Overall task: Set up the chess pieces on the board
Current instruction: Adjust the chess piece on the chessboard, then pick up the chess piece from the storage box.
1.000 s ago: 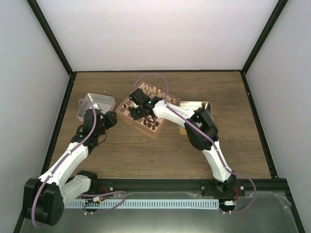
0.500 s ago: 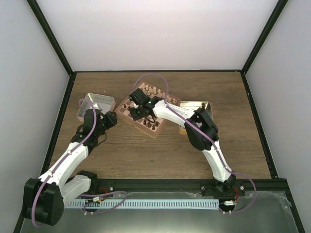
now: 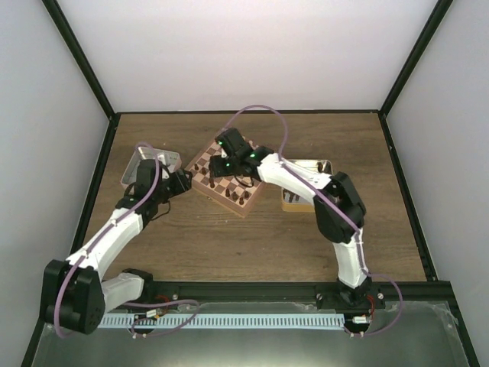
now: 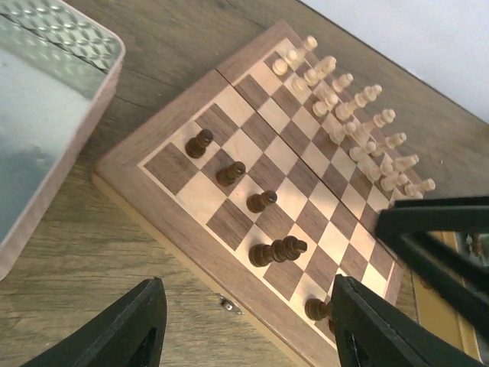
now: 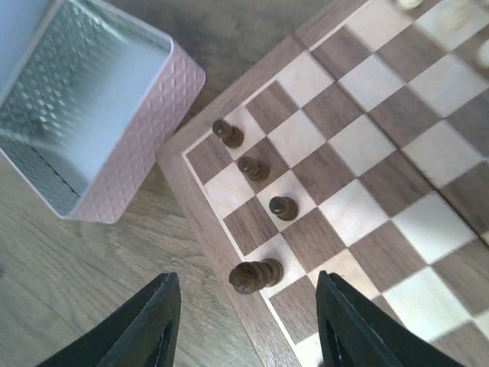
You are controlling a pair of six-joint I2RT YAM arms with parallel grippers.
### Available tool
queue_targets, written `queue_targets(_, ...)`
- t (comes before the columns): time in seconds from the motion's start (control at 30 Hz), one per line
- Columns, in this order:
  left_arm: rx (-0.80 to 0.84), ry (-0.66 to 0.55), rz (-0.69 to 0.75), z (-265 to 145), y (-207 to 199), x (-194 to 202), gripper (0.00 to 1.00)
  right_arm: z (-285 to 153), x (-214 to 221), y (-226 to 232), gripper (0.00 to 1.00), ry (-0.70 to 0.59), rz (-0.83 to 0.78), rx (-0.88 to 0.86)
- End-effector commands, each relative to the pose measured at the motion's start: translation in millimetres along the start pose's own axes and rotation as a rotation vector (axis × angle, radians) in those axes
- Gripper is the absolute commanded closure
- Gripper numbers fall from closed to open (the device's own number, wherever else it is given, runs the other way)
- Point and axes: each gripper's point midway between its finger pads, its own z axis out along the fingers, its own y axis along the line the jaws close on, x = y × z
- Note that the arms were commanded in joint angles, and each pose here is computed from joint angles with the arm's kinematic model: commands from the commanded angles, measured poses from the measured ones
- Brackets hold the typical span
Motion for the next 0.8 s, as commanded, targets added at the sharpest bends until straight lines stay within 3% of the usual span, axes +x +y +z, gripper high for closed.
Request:
queue_targets(0.0,0.05,0.089,0.07,10,-13,5,0.39,-45,-38,-6,0.49,-0.148,0.126,-0.067)
queue_targets(0.37,0.132,0.221,0.118,41,-37,13,0.39,-103,-12,-91,0.5,-0.271,0.295,0.024)
queue_targets(0.77,0.117,0.338,0.134,71,-42,40,0.42,-154,29,-166,0.49,-0.394,0.423,0.282)
